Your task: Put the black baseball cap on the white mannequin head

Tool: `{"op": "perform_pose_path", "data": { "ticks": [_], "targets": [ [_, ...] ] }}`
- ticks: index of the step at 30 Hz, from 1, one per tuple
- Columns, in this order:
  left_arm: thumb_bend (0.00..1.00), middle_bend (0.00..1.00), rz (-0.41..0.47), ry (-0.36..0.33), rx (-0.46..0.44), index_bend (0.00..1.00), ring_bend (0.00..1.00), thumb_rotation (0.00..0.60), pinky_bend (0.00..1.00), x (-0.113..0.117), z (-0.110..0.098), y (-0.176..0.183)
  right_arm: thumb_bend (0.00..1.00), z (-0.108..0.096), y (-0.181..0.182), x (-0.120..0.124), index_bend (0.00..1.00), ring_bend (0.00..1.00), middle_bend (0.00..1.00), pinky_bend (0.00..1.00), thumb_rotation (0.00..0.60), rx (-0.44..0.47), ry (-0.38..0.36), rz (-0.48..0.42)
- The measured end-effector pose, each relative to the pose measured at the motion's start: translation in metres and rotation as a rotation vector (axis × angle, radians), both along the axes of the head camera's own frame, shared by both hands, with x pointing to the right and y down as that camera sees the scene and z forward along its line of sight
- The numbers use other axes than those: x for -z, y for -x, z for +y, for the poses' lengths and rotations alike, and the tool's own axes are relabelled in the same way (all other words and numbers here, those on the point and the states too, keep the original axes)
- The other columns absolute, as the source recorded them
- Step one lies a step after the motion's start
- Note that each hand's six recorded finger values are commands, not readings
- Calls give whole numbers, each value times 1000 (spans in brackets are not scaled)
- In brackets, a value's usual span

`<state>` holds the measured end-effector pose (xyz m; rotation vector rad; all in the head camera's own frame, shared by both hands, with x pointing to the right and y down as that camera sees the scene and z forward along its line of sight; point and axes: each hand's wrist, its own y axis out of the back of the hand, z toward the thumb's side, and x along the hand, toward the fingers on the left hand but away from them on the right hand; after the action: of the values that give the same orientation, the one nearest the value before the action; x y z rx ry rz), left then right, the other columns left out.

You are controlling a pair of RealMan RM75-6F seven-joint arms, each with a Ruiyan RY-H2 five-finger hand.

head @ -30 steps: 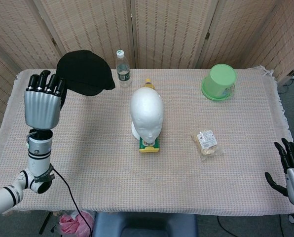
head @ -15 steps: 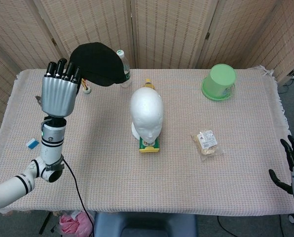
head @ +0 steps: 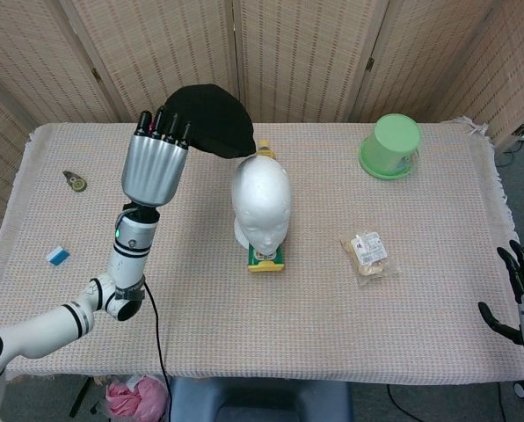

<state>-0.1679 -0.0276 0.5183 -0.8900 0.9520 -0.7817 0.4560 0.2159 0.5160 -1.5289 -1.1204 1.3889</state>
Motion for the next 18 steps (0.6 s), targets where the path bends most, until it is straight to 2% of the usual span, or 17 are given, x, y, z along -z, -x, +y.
{"op": "perform_pose_path", "data": {
  "ticks": [18],
  "targets": [
    [467,603,-26,32,-29,585,422,600,540,-3,4,-56,217,0,-2,2,0,0,0,0,600,7,11,-19]
  ]
}}
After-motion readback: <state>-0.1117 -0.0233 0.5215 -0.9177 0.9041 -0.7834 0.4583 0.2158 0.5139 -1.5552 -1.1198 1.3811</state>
